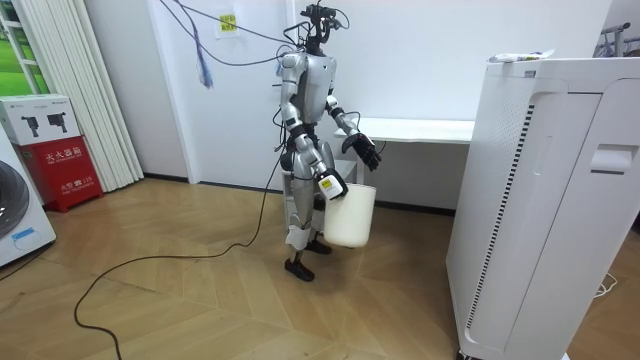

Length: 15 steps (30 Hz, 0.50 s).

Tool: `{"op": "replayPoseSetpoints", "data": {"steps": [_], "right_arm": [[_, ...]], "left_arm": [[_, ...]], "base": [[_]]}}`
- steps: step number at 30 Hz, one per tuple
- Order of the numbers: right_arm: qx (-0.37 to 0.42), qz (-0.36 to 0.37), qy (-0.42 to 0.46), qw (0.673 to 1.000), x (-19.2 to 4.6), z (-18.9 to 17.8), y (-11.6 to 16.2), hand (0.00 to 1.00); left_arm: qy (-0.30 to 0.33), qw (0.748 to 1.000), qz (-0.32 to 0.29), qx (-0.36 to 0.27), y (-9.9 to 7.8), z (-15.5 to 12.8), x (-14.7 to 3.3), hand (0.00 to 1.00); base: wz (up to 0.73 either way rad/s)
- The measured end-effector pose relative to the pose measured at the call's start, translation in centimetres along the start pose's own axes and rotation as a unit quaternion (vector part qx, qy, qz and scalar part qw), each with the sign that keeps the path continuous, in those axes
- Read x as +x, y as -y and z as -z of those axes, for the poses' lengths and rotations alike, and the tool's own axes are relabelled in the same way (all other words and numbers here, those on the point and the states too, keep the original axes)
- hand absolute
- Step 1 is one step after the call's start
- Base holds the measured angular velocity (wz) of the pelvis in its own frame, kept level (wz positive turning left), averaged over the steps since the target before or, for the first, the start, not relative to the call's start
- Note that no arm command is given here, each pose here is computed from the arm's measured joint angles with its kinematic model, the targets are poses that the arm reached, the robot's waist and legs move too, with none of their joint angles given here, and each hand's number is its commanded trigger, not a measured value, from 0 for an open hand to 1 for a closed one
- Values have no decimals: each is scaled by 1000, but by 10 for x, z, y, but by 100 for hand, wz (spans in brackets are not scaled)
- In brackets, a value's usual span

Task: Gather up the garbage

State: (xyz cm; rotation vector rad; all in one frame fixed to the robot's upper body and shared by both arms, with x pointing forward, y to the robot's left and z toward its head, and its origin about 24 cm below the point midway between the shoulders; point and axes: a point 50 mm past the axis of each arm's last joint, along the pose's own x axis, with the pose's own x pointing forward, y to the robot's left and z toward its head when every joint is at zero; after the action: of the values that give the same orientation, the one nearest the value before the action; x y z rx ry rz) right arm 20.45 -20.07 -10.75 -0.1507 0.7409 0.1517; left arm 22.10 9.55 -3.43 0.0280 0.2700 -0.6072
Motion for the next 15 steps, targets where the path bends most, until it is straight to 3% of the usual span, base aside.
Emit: {"op": "replayPoseSetpoints", "data": {"steps": [15], "right_arm": [[1,-5,5,1000,0,-2,-2,100]], "left_arm": [[18,1000,-13,7,-3,-9,0,0]], "base": [[-4]]}}
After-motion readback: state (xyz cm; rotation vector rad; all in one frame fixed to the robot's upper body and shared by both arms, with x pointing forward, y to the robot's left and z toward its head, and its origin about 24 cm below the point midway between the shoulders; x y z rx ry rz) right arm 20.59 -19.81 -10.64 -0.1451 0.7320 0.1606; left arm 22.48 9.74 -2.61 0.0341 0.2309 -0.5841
